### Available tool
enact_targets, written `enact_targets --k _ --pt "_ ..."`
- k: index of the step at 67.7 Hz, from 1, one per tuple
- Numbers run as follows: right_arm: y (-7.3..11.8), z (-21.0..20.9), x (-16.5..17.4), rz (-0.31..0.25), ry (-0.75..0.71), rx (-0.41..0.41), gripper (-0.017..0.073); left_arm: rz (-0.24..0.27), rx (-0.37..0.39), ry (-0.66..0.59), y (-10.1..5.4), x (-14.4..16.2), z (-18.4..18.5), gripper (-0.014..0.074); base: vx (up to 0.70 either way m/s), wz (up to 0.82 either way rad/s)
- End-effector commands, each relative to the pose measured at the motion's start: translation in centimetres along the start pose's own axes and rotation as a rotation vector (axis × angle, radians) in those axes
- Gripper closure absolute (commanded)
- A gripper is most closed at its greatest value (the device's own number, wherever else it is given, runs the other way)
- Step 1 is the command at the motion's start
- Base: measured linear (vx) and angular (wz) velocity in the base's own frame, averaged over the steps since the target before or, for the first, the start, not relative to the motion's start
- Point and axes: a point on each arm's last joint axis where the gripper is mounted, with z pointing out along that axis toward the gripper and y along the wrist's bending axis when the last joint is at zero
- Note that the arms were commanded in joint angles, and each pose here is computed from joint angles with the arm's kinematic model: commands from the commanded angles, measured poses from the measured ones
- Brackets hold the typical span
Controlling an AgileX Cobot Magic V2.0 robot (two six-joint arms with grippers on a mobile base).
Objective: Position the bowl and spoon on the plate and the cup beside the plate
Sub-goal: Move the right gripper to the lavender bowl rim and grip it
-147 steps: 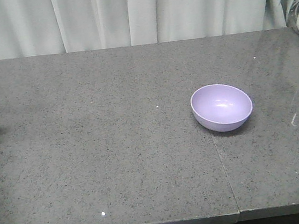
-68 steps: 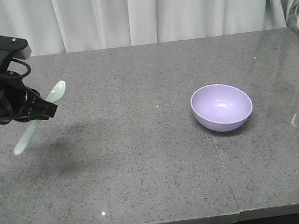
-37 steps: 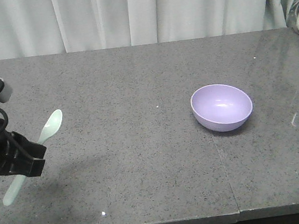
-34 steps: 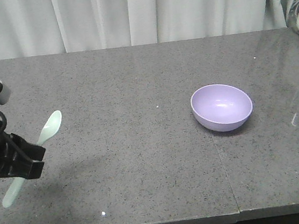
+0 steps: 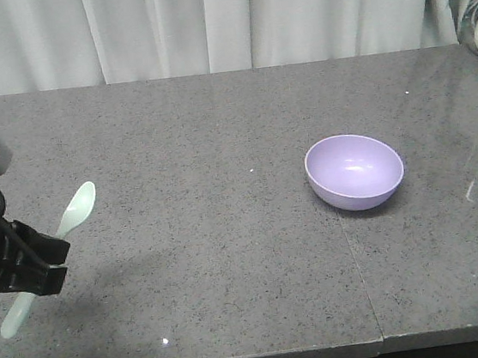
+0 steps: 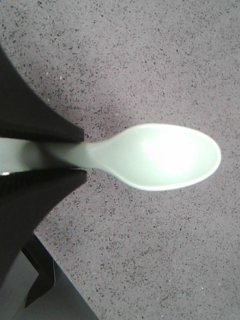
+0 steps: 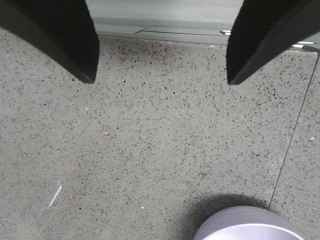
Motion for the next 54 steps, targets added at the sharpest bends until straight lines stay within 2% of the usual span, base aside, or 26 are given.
enact_targets --k 1,16,24,32,54 --pt "-0.2 -0.6 -1.4 -0.008 -0.09 0.012 0.0032 -0.001 -0.003 -0.096 -0.3 -1.0 -1.1 0.0517 0.0 0.0" --pt "-0.1 -0.6 -1.4 0.006 -0.093 0.0 0.0032 -0.001 -0.003 -0.096 -0.3 -1.0 -1.1 0.0517 0.0 0.0" --pt "0.1 -0.4 -2.6 0.013 -0.092 -0.027 0.0039 -0.001 -0.003 -0.096 -0.3 -1.0 -1.1 0.0517 0.0 0.0" --pt "0.2 0.4 -5.3 0.002 -0.062 -0.06 0.0043 -0.001 -0.003 -0.096 -0.3 -1.0 -1.1 0.0517 0.0 0.0" --pt "0.3 5.2 -13.8 0.05 0.036 -0.131 0.0043 -0.001 -0.003 -0.096 -0.3 -1.0 -1.1 0.0517 0.0 0.0"
